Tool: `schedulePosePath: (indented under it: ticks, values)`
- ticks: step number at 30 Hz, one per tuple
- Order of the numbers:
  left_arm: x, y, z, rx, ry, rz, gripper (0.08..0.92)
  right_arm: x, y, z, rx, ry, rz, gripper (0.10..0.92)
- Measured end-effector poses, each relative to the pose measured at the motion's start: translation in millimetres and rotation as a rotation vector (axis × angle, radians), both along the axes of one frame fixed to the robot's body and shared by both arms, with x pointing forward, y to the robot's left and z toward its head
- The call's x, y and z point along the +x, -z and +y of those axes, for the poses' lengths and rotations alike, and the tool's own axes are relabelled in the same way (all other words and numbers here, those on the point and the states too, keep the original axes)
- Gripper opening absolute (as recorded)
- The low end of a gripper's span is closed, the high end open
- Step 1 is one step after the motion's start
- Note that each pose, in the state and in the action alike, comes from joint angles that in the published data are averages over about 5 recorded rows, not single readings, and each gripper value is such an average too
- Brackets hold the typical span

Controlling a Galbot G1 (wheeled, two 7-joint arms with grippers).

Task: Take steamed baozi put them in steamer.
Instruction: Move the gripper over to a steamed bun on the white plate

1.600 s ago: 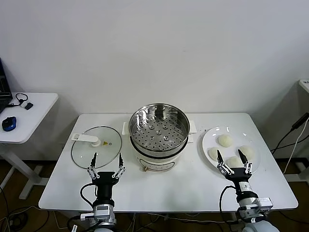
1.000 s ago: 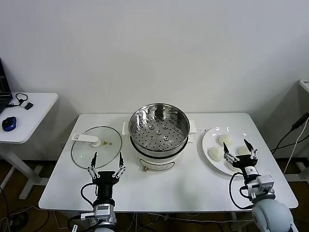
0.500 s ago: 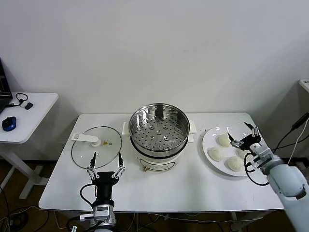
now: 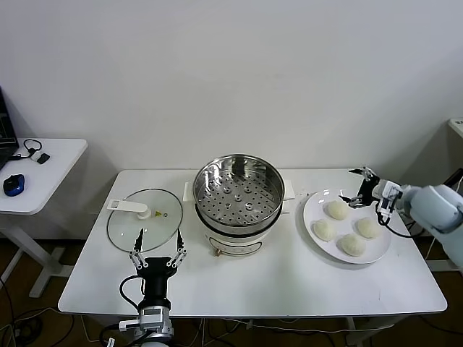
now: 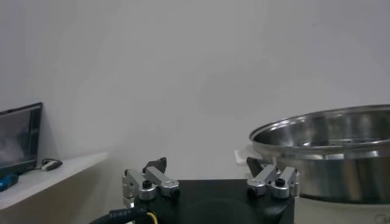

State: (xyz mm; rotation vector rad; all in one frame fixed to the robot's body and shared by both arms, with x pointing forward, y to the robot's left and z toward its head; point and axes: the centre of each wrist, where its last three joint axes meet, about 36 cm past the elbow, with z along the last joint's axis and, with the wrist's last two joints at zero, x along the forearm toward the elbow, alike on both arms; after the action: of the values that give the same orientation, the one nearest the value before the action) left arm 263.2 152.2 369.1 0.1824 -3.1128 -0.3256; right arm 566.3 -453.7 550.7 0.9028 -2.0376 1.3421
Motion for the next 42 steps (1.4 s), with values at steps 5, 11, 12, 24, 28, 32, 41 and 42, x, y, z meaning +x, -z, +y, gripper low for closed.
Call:
schedulePosePath:
  ticks: [5,11,12,24,28,32,41,42]
  values:
    - [0,0,2,-0.011,-0.002,0.004,0.823,35,-21,0,-0.042,-0.066,0.105,0.823]
    - [1,2,3,-0.025,-0.002,0.010,0.823,64,-26,-3,-0.122,-0.137,0.271,0.823]
    - [1,2,3,-0.027,-0.002,0.011,0.823,66,-23,-4,-0.139,-0.146,0.305,0.823]
    - [4,8,8,-0.048,-0.009,0.020,0.823,102,-3,-15,-0.277,-0.199,0.508,0.823]
    - [5,11,10,-0.052,-0.014,0.023,0.823,116,0,-15,-0.293,-0.201,0.518,0.823]
    - [6,13,11,-0.053,-0.016,0.024,0.823,126,7,-12,-0.303,-0.205,0.524,0.823]
    - [6,18,12,-0.055,-0.017,0.034,0.823,140,35,-6,-0.305,-0.208,0.537,0.823]
    - [6,18,12,-0.055,-0.017,0.035,0.823,141,39,-5,-0.303,-0.209,0.538,0.823]
